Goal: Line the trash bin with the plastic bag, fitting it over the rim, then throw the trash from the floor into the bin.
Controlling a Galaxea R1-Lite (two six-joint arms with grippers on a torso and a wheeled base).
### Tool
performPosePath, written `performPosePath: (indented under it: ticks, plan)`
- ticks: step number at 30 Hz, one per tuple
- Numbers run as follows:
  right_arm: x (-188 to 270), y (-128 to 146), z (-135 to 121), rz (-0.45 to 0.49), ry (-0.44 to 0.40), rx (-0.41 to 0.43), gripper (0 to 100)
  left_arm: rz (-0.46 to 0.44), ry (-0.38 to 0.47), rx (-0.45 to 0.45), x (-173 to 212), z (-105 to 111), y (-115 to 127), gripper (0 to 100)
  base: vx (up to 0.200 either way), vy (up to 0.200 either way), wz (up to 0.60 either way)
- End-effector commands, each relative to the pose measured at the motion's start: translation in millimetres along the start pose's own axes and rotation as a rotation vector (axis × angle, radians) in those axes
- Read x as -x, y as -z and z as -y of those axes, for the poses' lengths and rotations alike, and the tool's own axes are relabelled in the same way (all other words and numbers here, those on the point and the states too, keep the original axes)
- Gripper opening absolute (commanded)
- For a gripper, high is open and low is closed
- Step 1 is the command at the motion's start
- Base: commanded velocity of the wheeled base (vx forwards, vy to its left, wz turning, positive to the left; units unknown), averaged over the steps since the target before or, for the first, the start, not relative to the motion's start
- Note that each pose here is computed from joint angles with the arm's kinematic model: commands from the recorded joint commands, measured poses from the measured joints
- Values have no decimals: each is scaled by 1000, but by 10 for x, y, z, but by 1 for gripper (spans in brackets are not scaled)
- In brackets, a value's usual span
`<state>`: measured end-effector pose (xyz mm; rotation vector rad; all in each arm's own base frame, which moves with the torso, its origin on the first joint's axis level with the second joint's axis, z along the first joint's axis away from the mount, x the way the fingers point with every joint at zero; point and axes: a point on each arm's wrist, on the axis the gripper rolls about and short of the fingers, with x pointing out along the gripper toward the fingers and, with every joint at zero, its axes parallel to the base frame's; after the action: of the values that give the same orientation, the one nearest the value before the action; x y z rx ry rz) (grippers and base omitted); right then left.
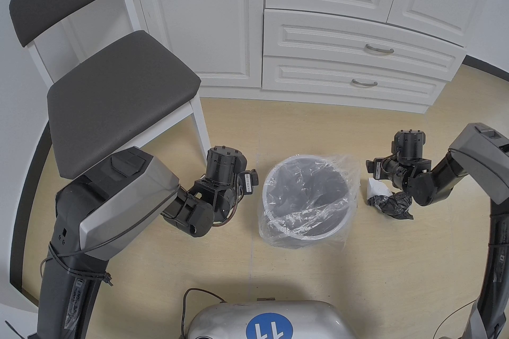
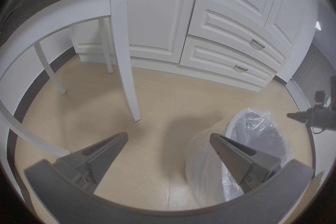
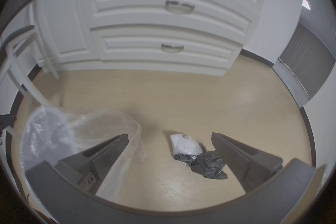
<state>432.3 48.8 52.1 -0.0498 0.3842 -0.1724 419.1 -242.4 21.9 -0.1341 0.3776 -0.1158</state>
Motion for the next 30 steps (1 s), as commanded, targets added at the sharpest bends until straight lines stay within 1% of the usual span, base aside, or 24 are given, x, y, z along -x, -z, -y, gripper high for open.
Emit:
performPosePath:
  ticks: [1, 3, 5, 6, 8, 11, 12, 13, 14, 17, 20, 23, 27, 29, 30]
  plan:
    - [658, -392, -206, 118, -108, -1, 100, -1, 2, 0, 6, 14, 8, 100, 0, 0, 0]
    - [778, -357, -410, 103, -166, -11, 100, -2, 5, -1, 11, 27, 13, 100, 0, 0, 0]
    - [824, -291, -550, 88, -202, -9, 100, 0, 5, -1, 14, 28, 6, 100, 0, 0, 0]
    - [828, -161, -709, 57, -225, 8, 100, 0, 4, 0, 12, 21, 4, 100, 0, 0, 0]
    - [740, 57, -863, 10, -214, 41, 100, 0, 5, -1, 14, 28, 6, 100, 0, 0, 0]
    - [584, 335, -990, -40, -166, 86, 100, 1, 4, 1, 15, 22, -3, 100, 0, 0, 0]
    - [575, 348, -993, -42, -165, 88, 100, 1, 4, 1, 15, 22, -3, 100, 0, 0, 0]
    - [512, 486, -1028, -68, -146, 118, 100, 7, 6, 3, 27, 26, -30, 100, 0, 0, 0]
    - [491, 529, -1033, -75, -142, 131, 100, 8, 7, 3, 30, 27, -37, 100, 0, 0, 0]
    - [464, 597, -1054, -84, -143, 155, 100, 8, 7, 3, 30, 27, -37, 100, 0, 0, 0]
    - [421, 682, -1097, -93, -112, 174, 100, 8, 7, 3, 30, 27, -37, 100, 0, 0, 0]
    - [428, 675, -1134, -83, -97, 177, 100, 6, 8, 2, 29, 33, -28, 100, 0, 0, 0]
    - [462, 654, -1099, -85, -92, 183, 100, 5, 9, 1, 29, 38, -19, 100, 0, 0, 0]
    - [572, 614, -991, -94, -91, 230, 100, 5, 7, 2, 26, 32, -21, 100, 0, 0, 0]
    - [572, 614, -991, -94, -91, 230, 100, 5, 7, 2, 26, 32, -21, 100, 0, 0, 0]
